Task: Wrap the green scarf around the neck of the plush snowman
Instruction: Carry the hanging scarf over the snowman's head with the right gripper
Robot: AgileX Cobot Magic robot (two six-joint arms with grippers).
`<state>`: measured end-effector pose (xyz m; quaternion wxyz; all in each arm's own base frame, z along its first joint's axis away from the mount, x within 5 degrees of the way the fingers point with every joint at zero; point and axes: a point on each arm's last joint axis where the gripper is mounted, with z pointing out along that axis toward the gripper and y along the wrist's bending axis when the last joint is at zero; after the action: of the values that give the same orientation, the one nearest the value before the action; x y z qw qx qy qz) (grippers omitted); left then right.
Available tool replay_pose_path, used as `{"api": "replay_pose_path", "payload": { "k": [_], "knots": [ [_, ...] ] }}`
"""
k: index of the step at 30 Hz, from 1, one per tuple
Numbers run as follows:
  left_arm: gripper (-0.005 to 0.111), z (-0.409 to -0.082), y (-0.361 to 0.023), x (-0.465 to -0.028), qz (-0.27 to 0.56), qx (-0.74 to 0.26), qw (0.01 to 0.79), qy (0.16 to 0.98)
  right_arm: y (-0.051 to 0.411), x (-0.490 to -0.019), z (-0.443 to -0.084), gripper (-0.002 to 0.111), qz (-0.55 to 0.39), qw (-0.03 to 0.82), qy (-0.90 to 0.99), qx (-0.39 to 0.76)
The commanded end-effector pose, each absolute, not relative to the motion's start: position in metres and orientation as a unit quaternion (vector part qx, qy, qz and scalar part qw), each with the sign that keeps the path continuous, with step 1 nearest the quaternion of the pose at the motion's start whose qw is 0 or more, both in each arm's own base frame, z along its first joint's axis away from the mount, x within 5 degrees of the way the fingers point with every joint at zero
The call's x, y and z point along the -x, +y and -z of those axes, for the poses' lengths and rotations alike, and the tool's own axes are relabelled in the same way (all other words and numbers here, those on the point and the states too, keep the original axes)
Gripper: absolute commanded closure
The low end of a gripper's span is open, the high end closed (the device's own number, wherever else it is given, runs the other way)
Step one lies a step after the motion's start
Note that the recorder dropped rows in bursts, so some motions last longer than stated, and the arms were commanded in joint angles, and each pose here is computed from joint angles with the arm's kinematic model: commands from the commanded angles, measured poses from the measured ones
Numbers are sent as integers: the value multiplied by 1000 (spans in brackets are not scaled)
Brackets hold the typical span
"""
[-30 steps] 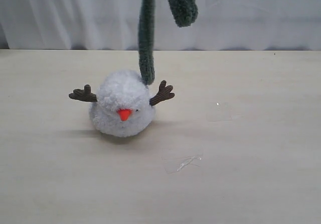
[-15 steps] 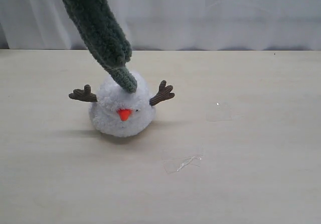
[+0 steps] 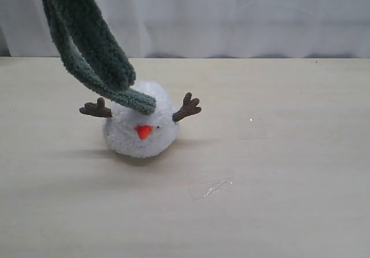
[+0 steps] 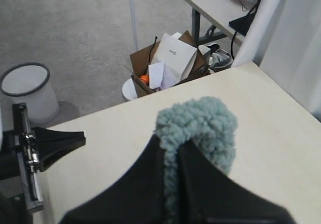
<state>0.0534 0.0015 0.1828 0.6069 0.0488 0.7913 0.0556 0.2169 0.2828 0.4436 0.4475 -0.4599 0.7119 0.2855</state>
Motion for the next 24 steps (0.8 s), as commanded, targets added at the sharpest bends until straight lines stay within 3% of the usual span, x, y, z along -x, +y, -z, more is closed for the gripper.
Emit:
{"api": "replay_pose_path", "payload": {
  "k": [1,7,14,24],
  "knots": [
    [107,-183,1,-54,-55,-47,613,787,277,-203,-460,104,-332,453,694,451],
    [107,-183,1,-54,-55,-47,613,787,275,-191,-468,104,-373,437,675,463],
    [107,-183,1,-54,-55,-47,613,787,285,-200,-448,104,-352,407,691,482],
    [107,-183,1,-54,-55,-47,613,787,296,-246,-389,104,-149,386,731,542]
  ]
}}
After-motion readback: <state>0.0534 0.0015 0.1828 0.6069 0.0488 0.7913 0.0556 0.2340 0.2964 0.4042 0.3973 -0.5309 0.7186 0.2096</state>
